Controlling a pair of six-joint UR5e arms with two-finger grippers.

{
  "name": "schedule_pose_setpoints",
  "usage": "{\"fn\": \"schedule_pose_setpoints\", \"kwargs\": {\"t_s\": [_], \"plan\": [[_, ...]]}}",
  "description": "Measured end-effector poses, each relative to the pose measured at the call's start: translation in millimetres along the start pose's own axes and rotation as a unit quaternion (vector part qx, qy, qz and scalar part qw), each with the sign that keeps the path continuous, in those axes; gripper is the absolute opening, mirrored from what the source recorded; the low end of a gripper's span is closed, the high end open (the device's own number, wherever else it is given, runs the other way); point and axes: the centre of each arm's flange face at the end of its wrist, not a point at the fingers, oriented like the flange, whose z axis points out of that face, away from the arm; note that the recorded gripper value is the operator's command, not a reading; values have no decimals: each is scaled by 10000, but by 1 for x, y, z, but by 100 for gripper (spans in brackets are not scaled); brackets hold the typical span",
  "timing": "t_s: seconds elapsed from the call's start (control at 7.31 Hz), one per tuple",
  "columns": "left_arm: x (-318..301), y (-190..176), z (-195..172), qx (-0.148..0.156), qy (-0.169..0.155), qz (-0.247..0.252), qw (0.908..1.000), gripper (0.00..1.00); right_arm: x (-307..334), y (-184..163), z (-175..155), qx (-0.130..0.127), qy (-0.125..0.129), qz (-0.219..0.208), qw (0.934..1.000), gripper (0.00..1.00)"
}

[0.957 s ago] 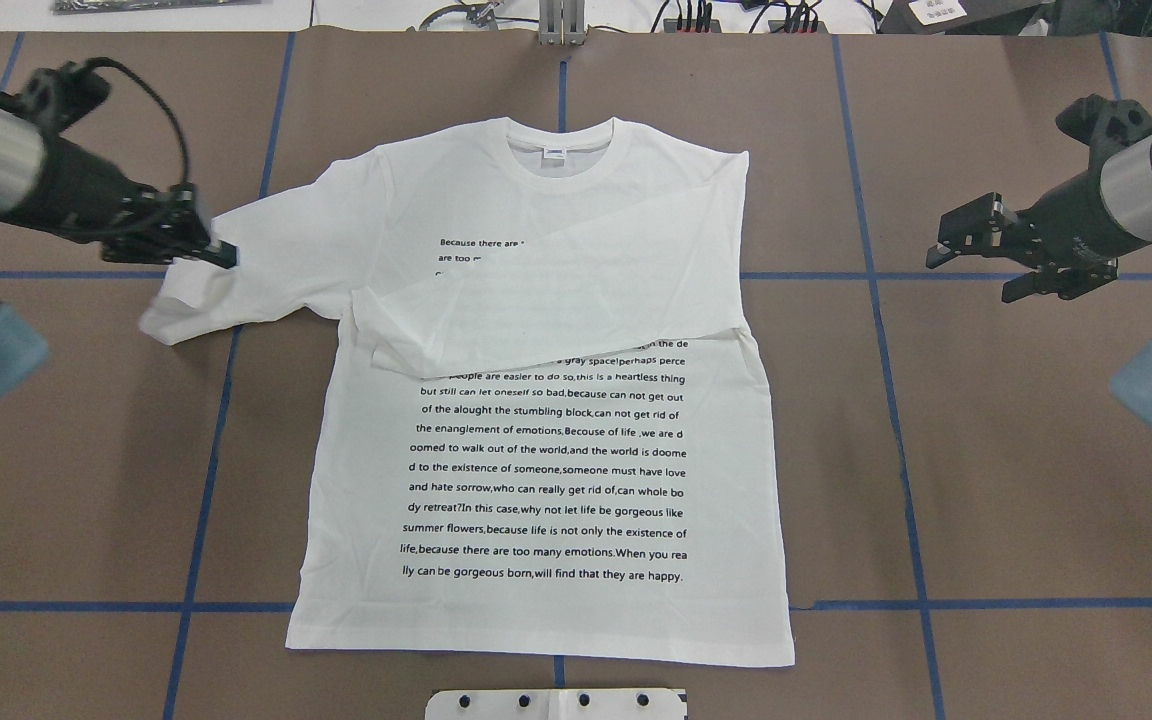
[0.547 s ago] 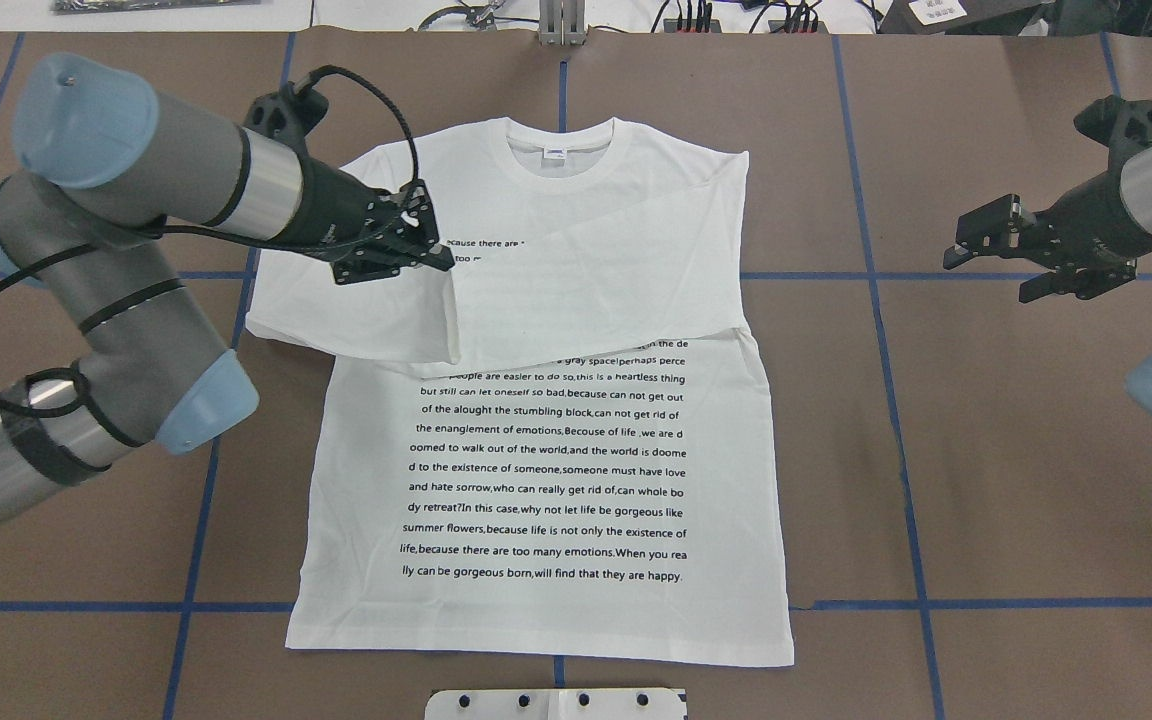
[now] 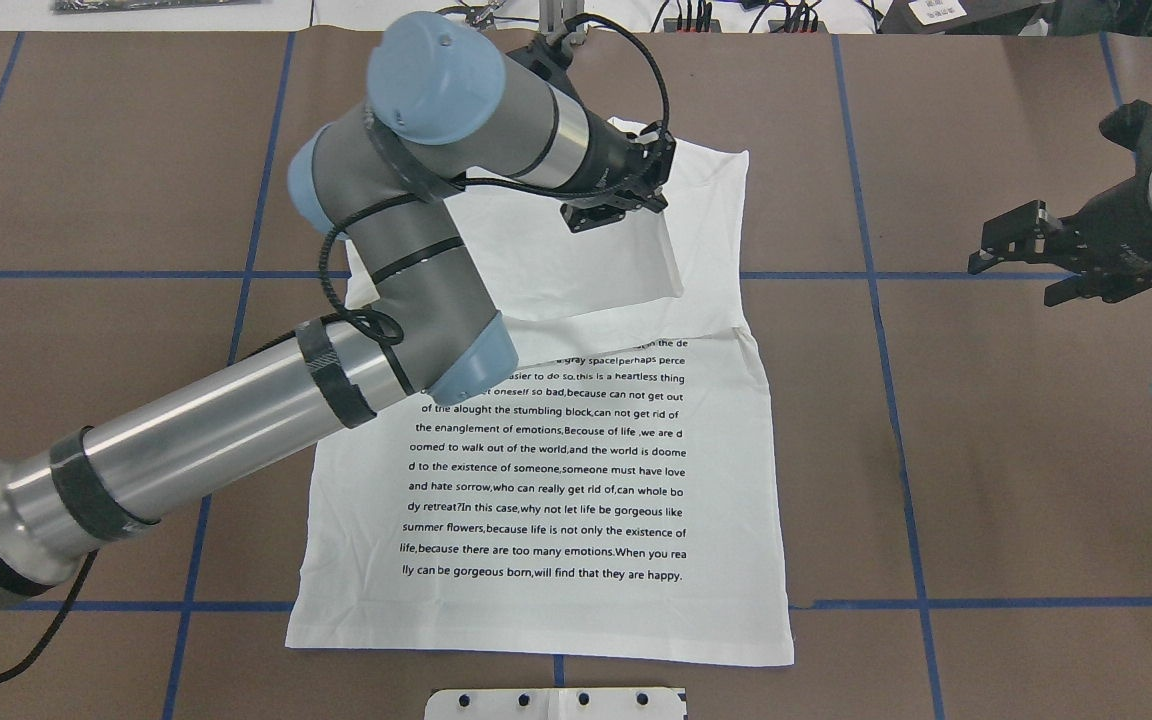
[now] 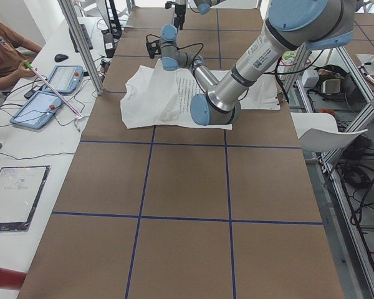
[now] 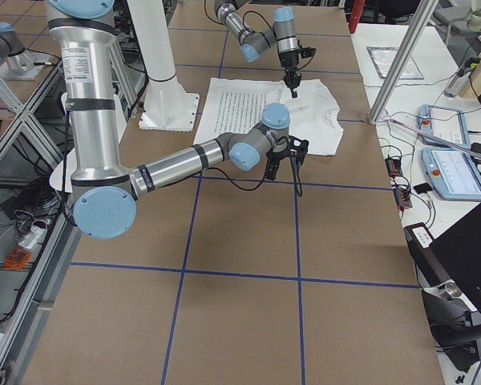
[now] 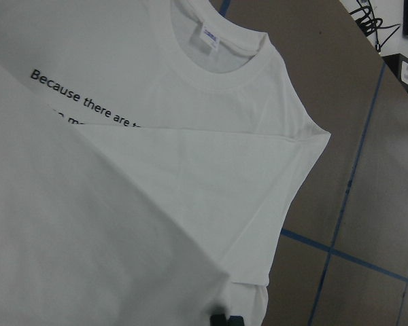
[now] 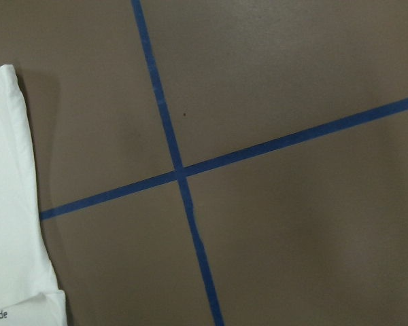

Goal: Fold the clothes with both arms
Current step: 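Fold the held sleeve across the shirt body with the left gripper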

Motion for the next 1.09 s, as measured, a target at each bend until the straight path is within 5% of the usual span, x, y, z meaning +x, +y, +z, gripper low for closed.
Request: {"fn": "schedule_pose_setpoints", "kwargs": {"t_s": [0.41, 0.82, 0.96, 1.09], "plan": [[-2, 64, 51, 47, 109, 101, 9999, 0, 59, -9, -23, 63, 57, -384, 9992, 100], [-10, 91, 75, -37, 140, 160, 9998, 0, 70, -11, -27, 87, 85, -379, 9992, 100], [-9, 94, 80, -29, 130, 169, 9998, 10, 72, -11, -26, 88, 99, -370, 9992, 100], [-5, 95, 84, 4, 128, 172, 9998, 49, 73, -12, -26, 98, 119, -363, 9992, 100]]}}
